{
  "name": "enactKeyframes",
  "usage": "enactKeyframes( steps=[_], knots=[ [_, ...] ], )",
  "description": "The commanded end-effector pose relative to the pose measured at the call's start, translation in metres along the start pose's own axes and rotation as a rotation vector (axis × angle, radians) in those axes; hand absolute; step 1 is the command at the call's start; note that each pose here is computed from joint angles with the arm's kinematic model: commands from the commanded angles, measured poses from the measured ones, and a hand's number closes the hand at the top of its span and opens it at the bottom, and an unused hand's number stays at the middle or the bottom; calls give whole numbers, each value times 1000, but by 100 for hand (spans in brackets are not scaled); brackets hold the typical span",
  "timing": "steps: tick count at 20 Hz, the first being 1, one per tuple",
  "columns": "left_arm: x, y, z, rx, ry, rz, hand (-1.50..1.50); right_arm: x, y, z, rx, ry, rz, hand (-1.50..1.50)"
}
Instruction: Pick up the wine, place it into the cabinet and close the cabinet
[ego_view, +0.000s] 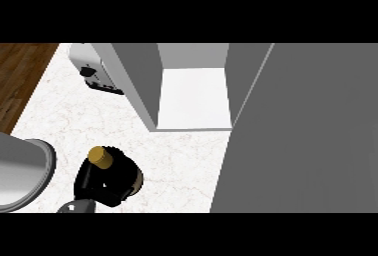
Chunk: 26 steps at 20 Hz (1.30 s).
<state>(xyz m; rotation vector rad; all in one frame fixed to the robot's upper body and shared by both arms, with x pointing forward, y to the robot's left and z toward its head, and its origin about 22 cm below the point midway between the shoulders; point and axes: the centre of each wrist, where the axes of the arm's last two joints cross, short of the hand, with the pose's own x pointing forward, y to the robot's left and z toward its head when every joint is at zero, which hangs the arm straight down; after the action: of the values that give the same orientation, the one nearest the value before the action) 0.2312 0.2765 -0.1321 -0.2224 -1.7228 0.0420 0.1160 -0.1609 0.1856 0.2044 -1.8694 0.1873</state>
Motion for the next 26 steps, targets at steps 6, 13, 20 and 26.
enactKeyframes(
  steps=[6, 13, 20, 26],
  knots=[
    [31, -26, -5, -119, -23, 72, 150, 35, -15, 23, -35, -82, -14, -150],
    [49, -76, -9, -169, -36, 96, 150, 38, -12, 30, -23, -97, -42, -150],
    [71, -110, -19, -156, -53, 69, 150, 33, -16, 35, -31, -80, -15, -150],
    [83, -132, -29, -95, -75, 9, 150, 33, -14, 41, -30, -75, -13, -150]
  ],
)
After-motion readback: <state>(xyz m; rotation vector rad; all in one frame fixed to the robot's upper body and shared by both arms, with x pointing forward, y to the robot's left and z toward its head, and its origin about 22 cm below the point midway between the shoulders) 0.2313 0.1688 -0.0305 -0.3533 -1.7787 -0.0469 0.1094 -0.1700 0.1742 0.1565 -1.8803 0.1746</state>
